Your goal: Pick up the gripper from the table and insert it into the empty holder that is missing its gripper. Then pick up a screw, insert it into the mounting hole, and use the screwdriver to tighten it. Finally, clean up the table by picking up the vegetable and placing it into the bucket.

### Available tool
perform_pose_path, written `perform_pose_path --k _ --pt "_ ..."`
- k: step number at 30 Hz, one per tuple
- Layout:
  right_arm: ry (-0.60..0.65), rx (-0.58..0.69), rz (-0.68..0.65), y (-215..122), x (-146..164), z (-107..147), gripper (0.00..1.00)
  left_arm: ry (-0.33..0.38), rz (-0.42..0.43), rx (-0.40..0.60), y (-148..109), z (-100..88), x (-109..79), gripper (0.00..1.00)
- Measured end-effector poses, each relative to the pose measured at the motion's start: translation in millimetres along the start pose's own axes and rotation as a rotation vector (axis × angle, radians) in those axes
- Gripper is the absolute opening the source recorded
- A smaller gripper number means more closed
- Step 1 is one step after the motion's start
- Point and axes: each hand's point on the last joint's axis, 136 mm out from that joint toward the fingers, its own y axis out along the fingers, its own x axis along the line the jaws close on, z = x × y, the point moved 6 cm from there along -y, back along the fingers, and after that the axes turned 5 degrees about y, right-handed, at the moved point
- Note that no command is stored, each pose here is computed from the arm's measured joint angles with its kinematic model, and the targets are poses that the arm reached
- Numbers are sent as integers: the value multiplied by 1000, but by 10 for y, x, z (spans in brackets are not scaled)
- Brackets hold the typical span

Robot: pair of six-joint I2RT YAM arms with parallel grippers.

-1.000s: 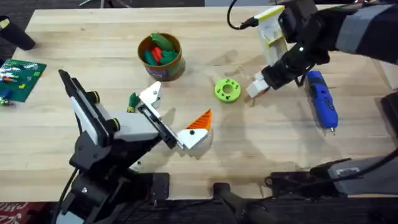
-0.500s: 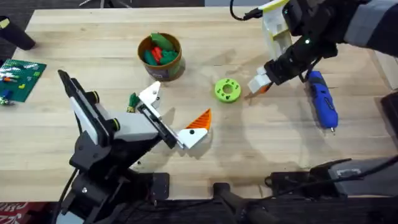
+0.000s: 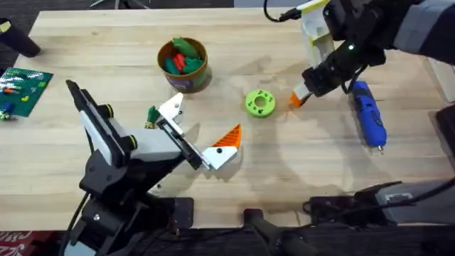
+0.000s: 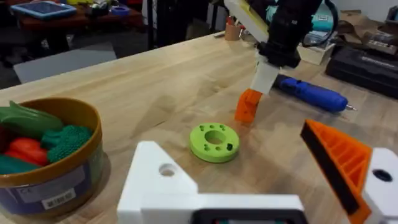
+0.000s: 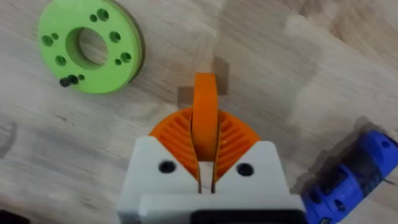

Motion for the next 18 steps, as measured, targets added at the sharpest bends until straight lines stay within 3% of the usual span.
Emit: perform_pose_path --k 3,12,18 --pt "-2 -5 1 -3 -2 -11 19 0 -5 0 0 0 5 991" --pt "-1 6 -3 -126 3 -38 18 0 -8 0 0 1 9 991" --pt "-6 -64 -51 -630 61 -276 18 0 -9 0 0 1 10 991"
